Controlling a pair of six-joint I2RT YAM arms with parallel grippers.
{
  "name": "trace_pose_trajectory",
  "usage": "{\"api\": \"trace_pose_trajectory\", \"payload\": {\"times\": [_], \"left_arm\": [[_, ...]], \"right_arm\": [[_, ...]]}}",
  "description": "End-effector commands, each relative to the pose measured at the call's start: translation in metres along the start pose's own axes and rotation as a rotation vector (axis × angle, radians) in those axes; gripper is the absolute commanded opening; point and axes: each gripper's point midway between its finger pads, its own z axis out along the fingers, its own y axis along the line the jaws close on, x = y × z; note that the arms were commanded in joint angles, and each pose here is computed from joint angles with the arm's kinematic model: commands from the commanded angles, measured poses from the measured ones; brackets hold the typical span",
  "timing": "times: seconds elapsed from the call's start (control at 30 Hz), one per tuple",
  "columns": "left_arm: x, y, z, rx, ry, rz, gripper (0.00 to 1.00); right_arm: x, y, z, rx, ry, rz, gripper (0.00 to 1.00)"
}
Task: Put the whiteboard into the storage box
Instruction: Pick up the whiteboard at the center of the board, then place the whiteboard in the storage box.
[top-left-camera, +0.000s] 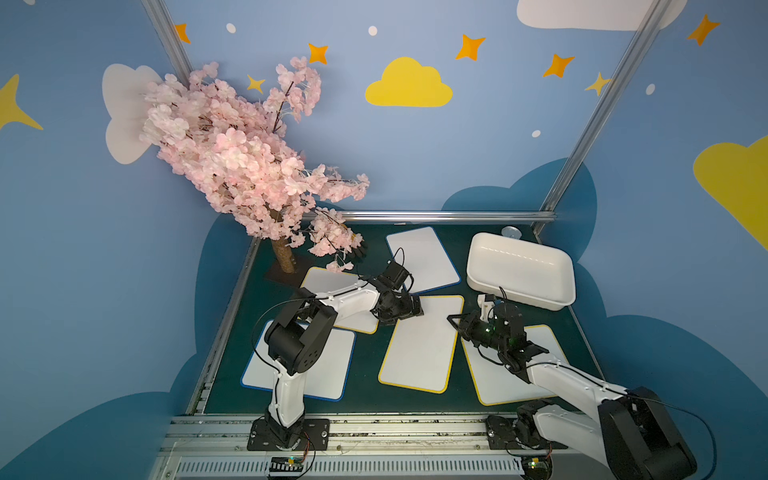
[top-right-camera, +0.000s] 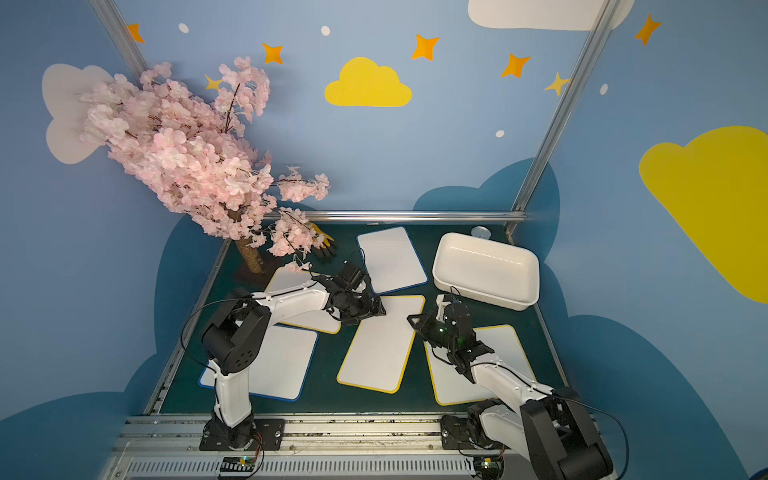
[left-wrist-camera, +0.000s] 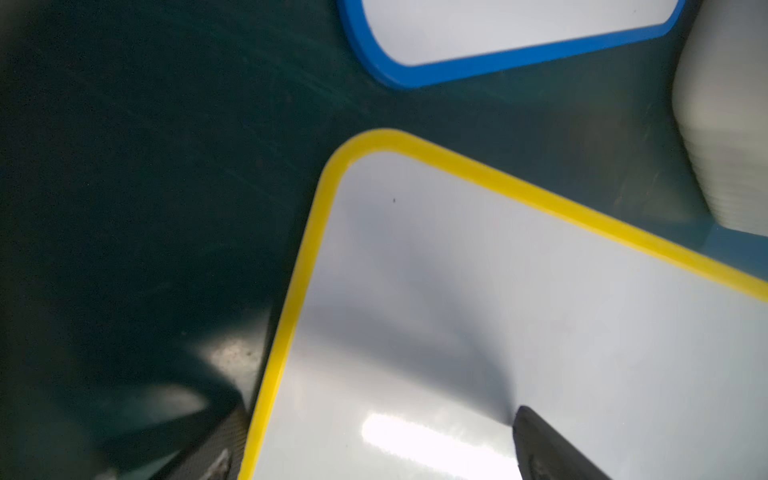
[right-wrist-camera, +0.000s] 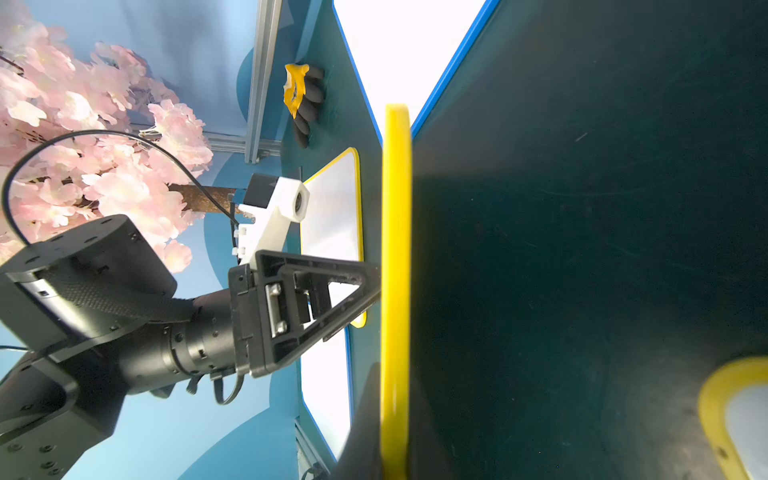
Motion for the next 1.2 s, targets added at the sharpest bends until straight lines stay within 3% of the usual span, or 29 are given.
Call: {"api": "trace_pose_trajectory", "payload": {"times": [0.0, 0.23, 0.43, 0.53, 0.7, 0.93, 1.17], "left_arm": [[-0.003, -0.023, -0.038, 0.010, -0.019, 0.099, 1.00], [-0.028, -0.050, -0.113, -0.030, -0.174, 0.279, 1.00], [-0.031, -0.062, -0.148, -0.009, -0.270, 0.378, 1.00], [-0.029, -0.070, -0.159, 0.014, -0.288, 0.443, 1.00], [-0.022, -0.088, -0.172, 0.024, -0.284, 0.608, 1.00], [-0.006, -0.116, -0.162, 0.060, -0.334, 0.870, 1.00], [0.003, -0.122, -0.155, 0.158, -0.392, 0.943, 1.00]], "right_arm": [[-0.018, 0.028, -0.008, -0.006, -0.053, -0.053, 0.00], [-0.044, 0.073, -0.034, 0.042, -0.113, -0.150, 0.00], [-0.083, 0.098, -0.063, 0.126, -0.249, -0.186, 0.00], [-0.110, 0.096, -0.080, 0.184, -0.345, -0.121, 0.00], [-0.161, 0.080, -0.107, 0.207, -0.534, 0.058, 0.00], [-0.210, 0.067, -0.138, 0.196, -0.761, 0.236, 0.00], [-0.241, 0.059, -0.169, 0.180, -0.990, 0.343, 0.00]]}}
